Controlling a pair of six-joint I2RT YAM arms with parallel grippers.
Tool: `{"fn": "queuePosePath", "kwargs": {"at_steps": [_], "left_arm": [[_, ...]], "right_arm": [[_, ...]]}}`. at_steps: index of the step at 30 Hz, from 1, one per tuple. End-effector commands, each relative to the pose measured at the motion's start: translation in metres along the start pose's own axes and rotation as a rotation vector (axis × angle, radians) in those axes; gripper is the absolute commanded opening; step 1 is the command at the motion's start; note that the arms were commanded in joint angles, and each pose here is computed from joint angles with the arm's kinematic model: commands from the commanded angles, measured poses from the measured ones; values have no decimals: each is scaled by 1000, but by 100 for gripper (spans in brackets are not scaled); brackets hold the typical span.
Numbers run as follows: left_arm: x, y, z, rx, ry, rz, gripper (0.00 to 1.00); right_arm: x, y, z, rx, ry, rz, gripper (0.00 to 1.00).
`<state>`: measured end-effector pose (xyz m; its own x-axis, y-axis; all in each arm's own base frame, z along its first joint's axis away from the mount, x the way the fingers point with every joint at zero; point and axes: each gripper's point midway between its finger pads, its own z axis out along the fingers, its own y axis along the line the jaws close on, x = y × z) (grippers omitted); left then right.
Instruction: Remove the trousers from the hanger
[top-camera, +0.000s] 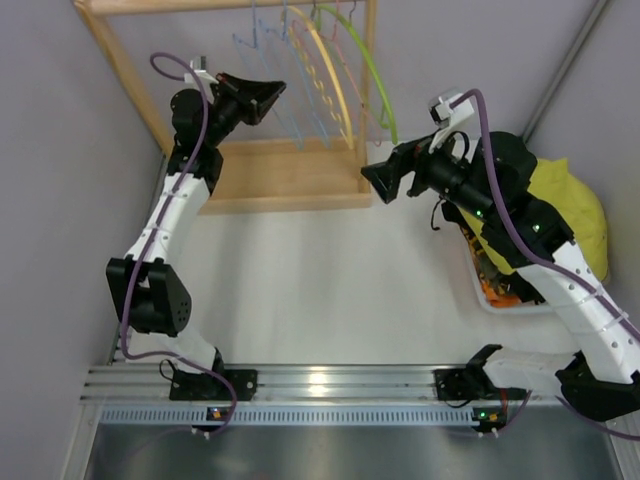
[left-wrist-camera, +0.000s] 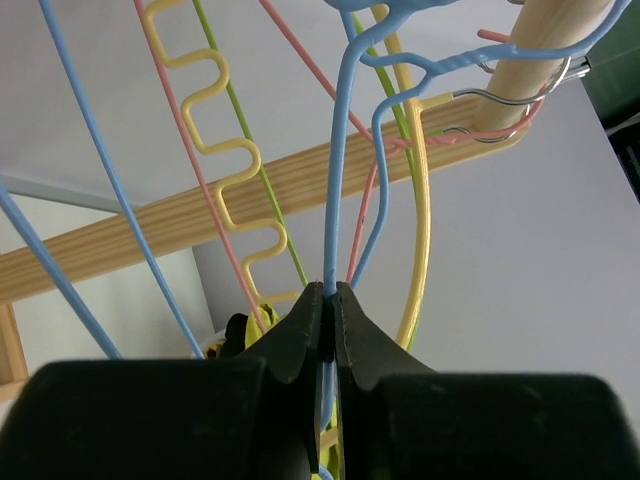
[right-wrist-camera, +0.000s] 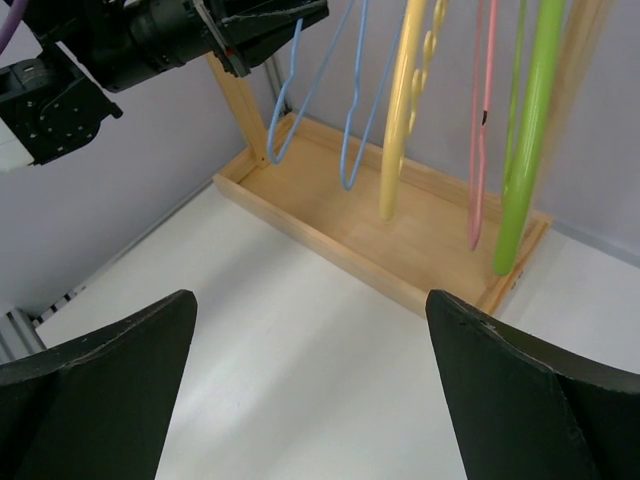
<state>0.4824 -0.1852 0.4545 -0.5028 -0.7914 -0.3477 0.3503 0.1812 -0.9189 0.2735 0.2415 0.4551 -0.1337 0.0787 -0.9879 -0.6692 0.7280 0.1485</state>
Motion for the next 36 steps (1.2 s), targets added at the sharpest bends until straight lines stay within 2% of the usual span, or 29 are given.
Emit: {"fn": "queuePosePath", "kwargs": {"at_steps": [1,2,4,5,12,17,18,20,21,22,28,29,32,34,36], "left_arm": [[-3,-26,-16,50,-19,26,9],[-2,-28,-18,54,-15,32,24],[-5,-34,-21,64,-21,52,39],[-6,-33,-22,51,-22,51,53],[-7,-33,-48,12,-43,81,72],[-14,-15,-84,-86,-68,186,90],[-12,-13,-91,-97,-47,205,99],[-20,12,-110,-197,-18,239,99],[-23,9,-118,-212,-13,266,99],[-23,27,-132,-290,14,246,98],[-24,58,-208,-502,107,524,99],[-18,73,-224,-576,154,568,99],[-1,93,-250,-662,254,619,99],[17,108,-271,-720,309,612,99],[23,116,-285,-751,331,672,99]], "right_arm": [[-9,-12,-13,49,-33,-24,99],[-10,-13,-15,55,-37,-24,99],[-11,-17,-18,69,-39,-25,99],[-12,-18,-19,73,-41,-24,99],[-17,-39,-32,158,-64,-12,100],[-10,-60,-43,225,-50,-4,99],[-10,-66,-48,248,-51,-5,99],[-5,-71,-51,258,-35,-5,99],[-2,-77,-55,274,-22,-7,99],[0,-80,-58,285,-17,-5,99],[41,-113,-80,362,85,62,99],[56,-118,-81,365,124,67,99],[79,-130,-92,377,183,72,99],[78,-135,-102,396,166,44,99],[81,-134,-110,409,163,10,100]]}}
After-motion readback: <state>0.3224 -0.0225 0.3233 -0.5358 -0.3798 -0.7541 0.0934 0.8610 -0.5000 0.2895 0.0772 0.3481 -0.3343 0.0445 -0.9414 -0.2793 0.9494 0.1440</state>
